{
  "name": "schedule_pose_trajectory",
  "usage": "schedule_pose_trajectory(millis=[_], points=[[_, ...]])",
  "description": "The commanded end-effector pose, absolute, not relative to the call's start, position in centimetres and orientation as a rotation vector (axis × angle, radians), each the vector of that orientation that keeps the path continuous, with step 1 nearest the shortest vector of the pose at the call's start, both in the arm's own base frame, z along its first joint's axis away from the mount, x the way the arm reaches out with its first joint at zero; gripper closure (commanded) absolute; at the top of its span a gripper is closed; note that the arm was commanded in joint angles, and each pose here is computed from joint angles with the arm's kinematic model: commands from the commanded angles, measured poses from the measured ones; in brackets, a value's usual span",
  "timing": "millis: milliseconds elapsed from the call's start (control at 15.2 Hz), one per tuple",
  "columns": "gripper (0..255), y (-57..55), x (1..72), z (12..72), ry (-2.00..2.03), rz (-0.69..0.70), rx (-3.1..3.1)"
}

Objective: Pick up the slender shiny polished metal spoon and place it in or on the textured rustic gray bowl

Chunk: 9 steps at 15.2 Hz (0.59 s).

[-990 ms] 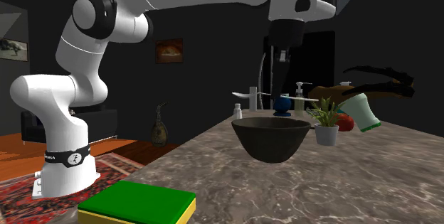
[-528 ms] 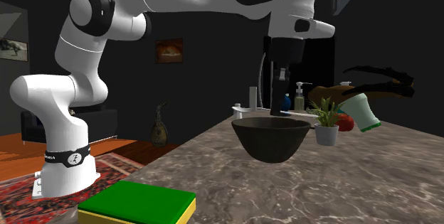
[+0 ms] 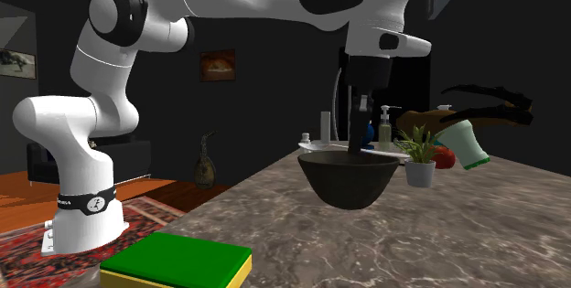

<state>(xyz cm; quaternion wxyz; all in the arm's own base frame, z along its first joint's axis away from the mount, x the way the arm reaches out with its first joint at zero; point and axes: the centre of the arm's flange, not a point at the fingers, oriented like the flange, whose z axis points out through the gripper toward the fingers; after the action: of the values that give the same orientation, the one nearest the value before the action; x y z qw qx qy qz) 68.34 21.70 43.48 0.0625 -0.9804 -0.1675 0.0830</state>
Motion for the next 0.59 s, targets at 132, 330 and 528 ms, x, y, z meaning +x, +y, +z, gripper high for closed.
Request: schedule_pose_trajectory(millis=[132, 330, 528], points=[[0, 21.7, 68.3, 43.5, -0.506, 0.251, -2.963], [0, 21.7, 68.3, 43.5, -0.506, 0.251, -2.963], [0, 21.4, 68.8, 46.1, -0.506, 0.251, -2.963]])
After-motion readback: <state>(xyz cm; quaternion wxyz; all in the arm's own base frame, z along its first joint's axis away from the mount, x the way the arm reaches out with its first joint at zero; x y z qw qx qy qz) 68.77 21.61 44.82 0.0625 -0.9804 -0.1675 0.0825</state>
